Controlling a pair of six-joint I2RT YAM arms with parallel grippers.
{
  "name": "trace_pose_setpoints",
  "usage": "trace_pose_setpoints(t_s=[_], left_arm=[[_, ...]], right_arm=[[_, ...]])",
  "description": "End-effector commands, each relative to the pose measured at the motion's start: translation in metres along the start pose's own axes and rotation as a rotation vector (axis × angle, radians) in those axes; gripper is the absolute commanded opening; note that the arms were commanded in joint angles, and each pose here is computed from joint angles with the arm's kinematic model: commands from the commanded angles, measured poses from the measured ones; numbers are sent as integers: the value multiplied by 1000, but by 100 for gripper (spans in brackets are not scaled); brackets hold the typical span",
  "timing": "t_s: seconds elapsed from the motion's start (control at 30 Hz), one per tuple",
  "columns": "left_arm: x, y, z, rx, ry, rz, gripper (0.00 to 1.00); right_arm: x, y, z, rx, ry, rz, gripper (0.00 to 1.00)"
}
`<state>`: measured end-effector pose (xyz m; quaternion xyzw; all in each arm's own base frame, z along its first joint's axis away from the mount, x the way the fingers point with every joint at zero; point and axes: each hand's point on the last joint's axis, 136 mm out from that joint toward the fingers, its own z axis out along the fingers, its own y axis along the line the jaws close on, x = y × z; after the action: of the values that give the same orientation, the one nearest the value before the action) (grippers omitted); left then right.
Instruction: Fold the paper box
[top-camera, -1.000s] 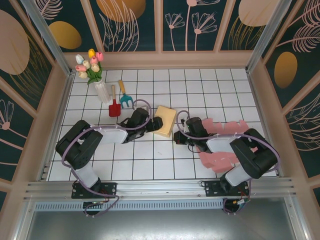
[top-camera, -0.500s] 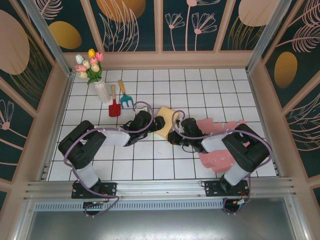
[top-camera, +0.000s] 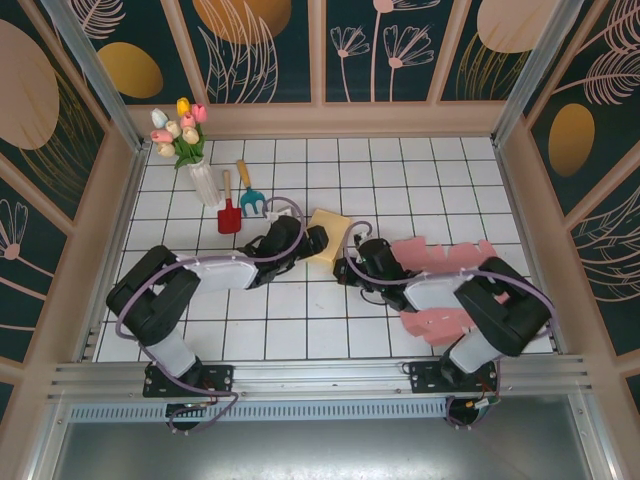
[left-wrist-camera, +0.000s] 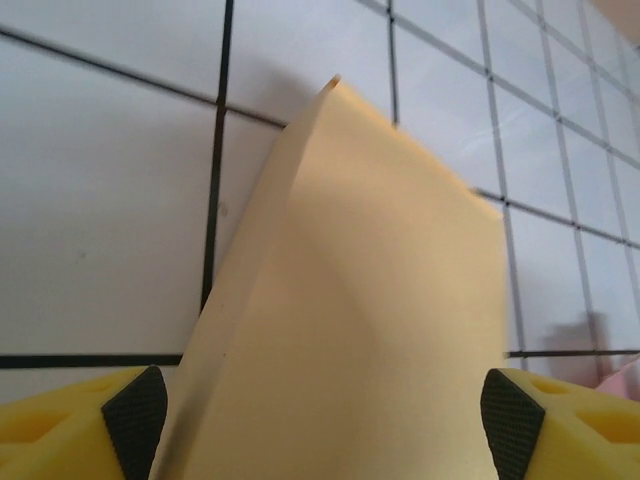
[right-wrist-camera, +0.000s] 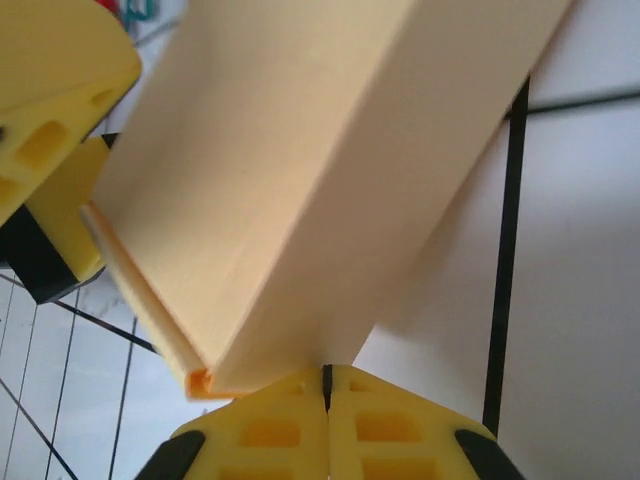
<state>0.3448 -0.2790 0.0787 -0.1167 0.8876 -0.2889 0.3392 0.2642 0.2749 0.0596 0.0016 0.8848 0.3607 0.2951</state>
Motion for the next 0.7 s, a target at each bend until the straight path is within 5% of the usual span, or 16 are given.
trace_pose_setpoints(t_s=[0.0,0.27,0.47,0.67], left_arm=[[-33,4,-20,-65,-78,10,85],[-17,28,-50,-82,-107,-112,84],[24,16,-57,50,-38,-206,83],[27,1,-63,155,-36,-259,81]], right_arm=[[-20,-7,-21,104,-85,-101,16],[-69,6,-40,263,-107,-366,58],[-113,0,-9,218,-11,-451,66],[-129,-14,27,135,71,-471,68]])
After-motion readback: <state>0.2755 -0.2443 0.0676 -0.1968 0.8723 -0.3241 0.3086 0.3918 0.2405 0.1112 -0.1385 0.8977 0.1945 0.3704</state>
